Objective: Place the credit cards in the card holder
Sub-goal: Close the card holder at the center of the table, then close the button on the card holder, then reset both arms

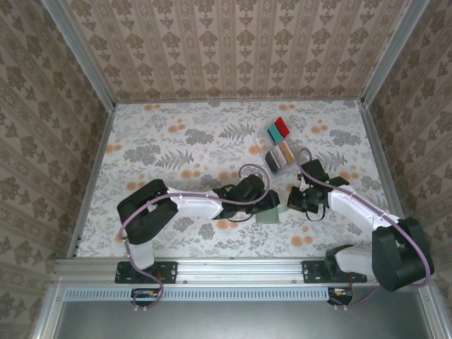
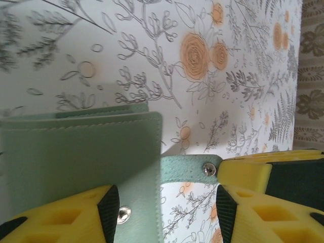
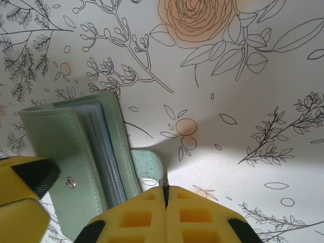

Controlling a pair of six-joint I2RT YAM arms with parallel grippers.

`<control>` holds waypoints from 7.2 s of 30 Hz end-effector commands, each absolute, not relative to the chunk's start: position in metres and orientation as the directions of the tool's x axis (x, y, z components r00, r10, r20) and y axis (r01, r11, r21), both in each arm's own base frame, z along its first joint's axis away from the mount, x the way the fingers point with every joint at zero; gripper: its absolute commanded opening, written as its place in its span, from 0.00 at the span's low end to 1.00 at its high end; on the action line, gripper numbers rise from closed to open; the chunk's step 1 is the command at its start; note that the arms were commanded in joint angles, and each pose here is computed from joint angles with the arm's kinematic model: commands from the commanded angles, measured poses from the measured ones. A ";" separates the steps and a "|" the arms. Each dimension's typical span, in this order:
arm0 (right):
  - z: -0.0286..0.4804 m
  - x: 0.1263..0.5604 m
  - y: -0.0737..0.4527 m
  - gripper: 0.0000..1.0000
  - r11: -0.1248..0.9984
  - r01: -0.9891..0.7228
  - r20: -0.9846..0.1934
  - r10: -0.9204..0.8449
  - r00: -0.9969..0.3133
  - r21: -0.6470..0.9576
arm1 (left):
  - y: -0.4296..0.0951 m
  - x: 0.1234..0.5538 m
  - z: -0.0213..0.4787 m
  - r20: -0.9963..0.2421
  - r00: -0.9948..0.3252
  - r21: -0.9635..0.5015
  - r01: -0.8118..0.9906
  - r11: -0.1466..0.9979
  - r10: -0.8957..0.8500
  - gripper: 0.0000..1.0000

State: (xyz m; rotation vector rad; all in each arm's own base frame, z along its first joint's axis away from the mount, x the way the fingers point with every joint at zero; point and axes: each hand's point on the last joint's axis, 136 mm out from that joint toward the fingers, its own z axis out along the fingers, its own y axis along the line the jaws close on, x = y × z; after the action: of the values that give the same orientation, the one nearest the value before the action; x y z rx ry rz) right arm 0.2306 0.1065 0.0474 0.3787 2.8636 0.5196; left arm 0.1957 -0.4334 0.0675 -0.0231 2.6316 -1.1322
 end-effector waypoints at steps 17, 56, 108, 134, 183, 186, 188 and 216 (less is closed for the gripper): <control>0.059 0.228 0.116 0.02 0.882 0.185 -0.156 0.275 -0.949 0.433 | -0.388 0.193 0.048 -0.282 -0.959 -0.509 0.111 0.854 -0.044 0.49; 0.055 0.237 0.170 0.00 0.824 0.086 -0.122 0.185 -0.975 0.560 | -0.408 0.189 0.026 -0.253 -0.966 -0.552 0.100 0.828 -0.052 0.29; -0.004 0.206 0.150 0.00 0.906 0.165 0.011 0.175 -0.985 0.391 | -0.411 0.189 0.026 -0.251 -0.966 -0.560 0.098 0.823 -0.056 0.25; 0.074 0.231 0.176 0.37 0.847 -0.038 -0.230 0.100 -0.968 0.531 | -0.367 0.192 0.051 -0.362 -0.925 -0.536 0.105 0.838 -0.115 0.40; 0.102 0.392 -0.027 1.00 0.970 0.242 -0.951 0.045 -0.305 -0.032 | -0.026 0.374 0.151 -0.916 -0.350 0.260 -0.143 0.955 0.197 1.00; 0.102 0.392 -0.027 1.00 0.970 0.243 -0.951 0.046 -0.306 -0.031 | -0.026 0.377 0.121 -0.899 -0.390 0.257 -0.096 0.962 0.201 1.00; 0.102 0.392 -0.027 1.00 0.969 0.243 -0.951 0.046 -0.306 -0.031 | -0.025 0.378 0.123 -0.900 -0.373 0.279 -0.098 0.955 0.224 1.00; 0.102 0.393 -0.027 1.00 0.970 0.242 -0.951 0.045 -0.306 -0.032 | 0.014 0.396 0.097 -0.936 -0.343 0.129 -0.116 0.985 0.082 1.00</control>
State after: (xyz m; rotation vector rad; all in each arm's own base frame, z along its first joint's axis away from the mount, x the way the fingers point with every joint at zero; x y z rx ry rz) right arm 0.3899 -0.0267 0.0932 0.1961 1.9134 -0.1954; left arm 0.3905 0.0172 0.0890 -0.0169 1.9274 0.2323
